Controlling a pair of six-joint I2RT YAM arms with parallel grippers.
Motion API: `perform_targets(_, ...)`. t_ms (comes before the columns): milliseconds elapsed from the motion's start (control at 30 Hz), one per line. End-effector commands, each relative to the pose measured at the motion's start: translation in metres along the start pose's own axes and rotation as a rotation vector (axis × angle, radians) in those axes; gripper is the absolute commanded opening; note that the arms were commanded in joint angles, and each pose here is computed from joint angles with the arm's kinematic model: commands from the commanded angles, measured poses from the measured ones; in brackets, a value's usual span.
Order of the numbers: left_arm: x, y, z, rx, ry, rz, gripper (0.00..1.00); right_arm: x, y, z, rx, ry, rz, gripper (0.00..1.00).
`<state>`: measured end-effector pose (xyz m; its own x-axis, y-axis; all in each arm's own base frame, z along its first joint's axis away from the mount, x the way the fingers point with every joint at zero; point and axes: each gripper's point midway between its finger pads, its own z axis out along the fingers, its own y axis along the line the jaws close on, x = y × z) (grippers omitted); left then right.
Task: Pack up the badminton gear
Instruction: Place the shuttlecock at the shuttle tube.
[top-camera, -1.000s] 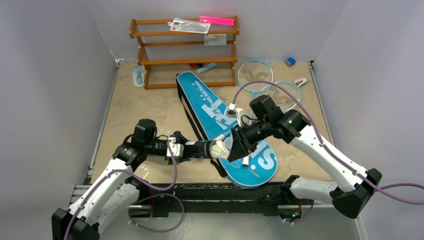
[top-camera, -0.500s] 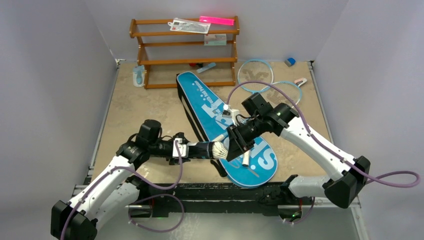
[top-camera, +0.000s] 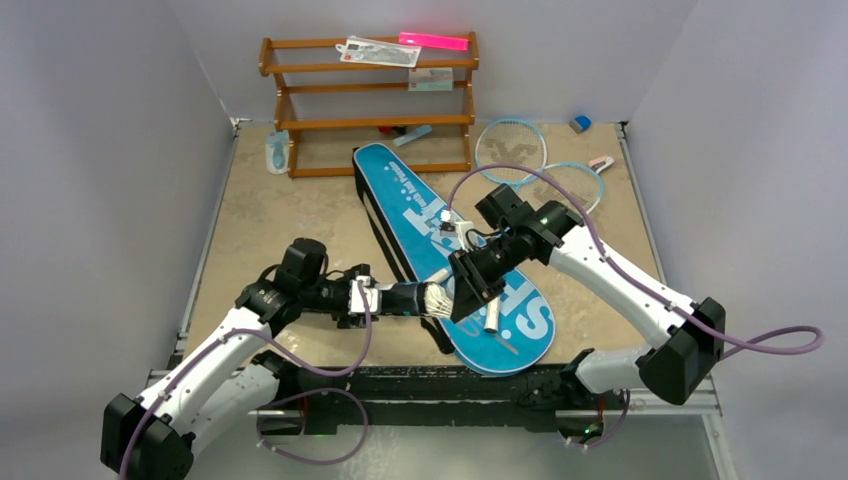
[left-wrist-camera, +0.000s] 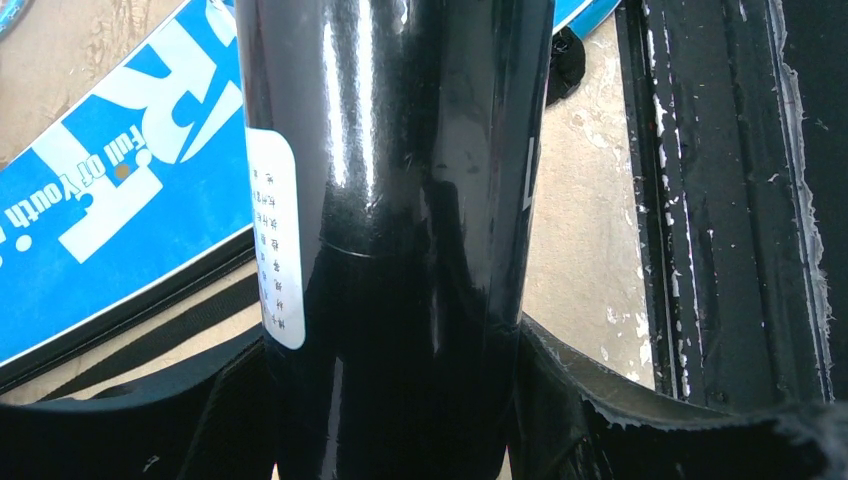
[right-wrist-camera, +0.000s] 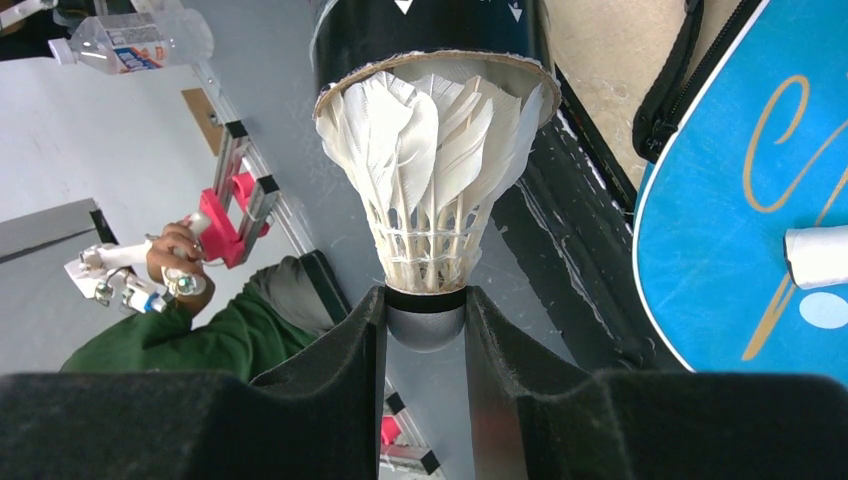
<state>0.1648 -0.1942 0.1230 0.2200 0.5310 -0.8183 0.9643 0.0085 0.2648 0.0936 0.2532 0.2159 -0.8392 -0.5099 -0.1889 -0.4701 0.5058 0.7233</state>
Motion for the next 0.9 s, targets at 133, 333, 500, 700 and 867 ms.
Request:
perform_targets(133, -0.02, 0.013, -0.004, -0.029, -0.036, 0.069, 0.0, -0.008, 0.023, -0.007, -0.086, -0.007, -0.044, 0.22)
perform_targets(333, -0.019, 0.013, -0.003, -0.024, -0.026, 0.073, 0.0, -0.013, 0.026, -0.004, -0.105, -0.001, -0.045, 0.23)
perform_targets(500, -0.019, 0.013, -0.003, -0.027, -0.021, 0.073, 0.0, -0.015, 0.026, -0.001, -0.108, 0.003, -0.045, 0.34)
perform_targets(700, -0.022, 0.01, -0.002, -0.015, -0.041, 0.073, 0.0, -0.016, 0.031, -0.005, -0.107, -0.017, -0.048, 0.46)
perform_targets(867, -0.029, 0.006, -0.003, 0.003, -0.079, 0.086, 0.0, -0.022, 0.033, -0.005, -0.112, -0.049, -0.04, 0.36)
